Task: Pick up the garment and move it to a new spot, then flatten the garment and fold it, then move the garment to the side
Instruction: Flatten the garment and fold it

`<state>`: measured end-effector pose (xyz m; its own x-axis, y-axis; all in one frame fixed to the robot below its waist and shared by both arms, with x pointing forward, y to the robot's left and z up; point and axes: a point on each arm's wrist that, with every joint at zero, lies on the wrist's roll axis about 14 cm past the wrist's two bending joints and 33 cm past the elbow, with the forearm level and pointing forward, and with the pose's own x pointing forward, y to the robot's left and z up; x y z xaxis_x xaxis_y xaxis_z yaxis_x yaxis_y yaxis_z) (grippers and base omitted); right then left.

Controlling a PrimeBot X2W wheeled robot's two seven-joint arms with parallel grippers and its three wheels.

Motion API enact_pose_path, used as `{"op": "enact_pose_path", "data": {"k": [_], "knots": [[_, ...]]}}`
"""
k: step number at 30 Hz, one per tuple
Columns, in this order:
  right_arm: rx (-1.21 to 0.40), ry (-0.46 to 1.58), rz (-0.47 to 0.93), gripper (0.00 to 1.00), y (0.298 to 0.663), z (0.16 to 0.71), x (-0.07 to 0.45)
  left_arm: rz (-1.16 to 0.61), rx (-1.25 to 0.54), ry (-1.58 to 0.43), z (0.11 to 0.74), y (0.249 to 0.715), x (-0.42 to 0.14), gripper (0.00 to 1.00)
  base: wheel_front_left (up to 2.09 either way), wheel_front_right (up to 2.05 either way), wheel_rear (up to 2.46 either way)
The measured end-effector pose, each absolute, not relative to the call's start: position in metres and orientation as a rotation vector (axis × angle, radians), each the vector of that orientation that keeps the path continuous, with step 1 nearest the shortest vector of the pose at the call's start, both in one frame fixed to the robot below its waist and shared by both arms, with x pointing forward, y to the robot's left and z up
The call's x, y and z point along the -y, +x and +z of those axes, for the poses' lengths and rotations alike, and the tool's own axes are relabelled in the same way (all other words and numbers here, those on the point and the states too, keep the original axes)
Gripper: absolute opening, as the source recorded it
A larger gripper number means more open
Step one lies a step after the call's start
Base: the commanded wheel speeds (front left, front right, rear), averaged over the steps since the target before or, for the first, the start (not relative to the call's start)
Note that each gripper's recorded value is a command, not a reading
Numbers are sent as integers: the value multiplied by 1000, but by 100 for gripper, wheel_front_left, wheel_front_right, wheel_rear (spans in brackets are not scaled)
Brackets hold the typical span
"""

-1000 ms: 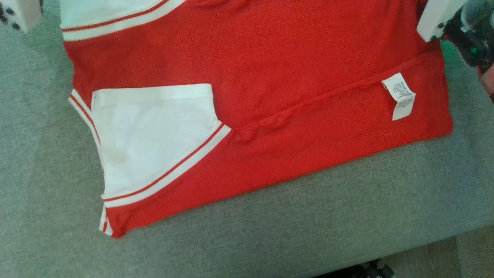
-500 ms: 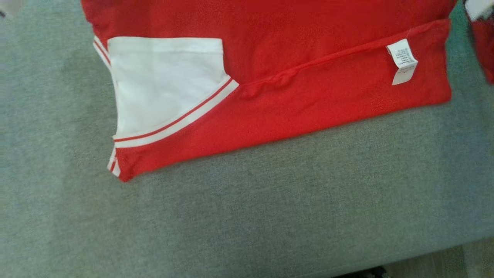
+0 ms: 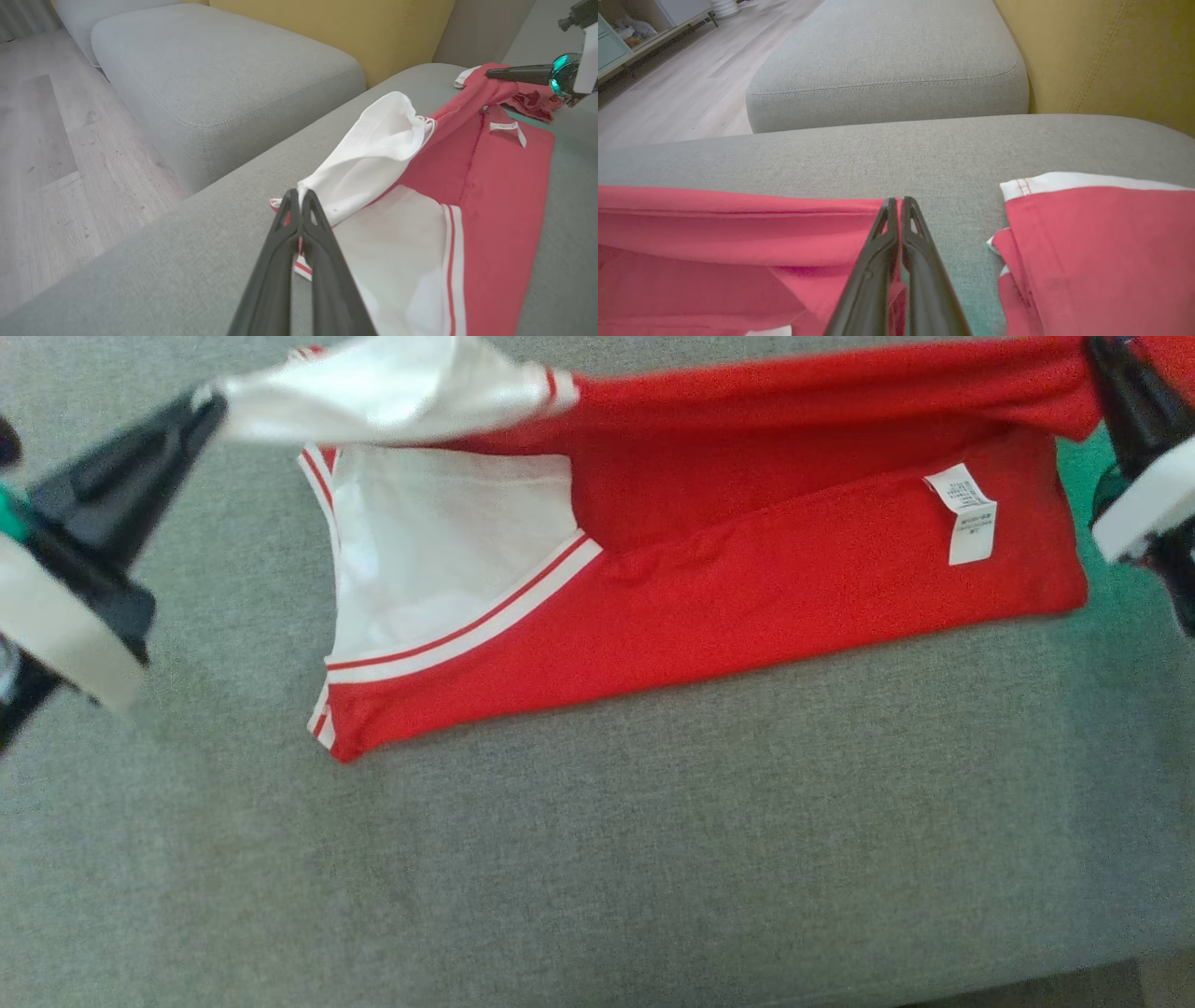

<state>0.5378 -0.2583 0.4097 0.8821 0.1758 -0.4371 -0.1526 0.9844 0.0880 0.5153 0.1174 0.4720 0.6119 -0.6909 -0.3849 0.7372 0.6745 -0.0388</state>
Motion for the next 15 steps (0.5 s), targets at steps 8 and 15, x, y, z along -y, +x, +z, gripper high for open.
{"op": "enact_pose_path", "data": {"k": [8,15], "knots": [[-481,55,165,0,512,390,259,-832,-476,88,445,462,-115,0,0,0,0],[-507,81,145,100,489,373,258,-800,-537,15,421,429,-111,38,0,0,0]]}}
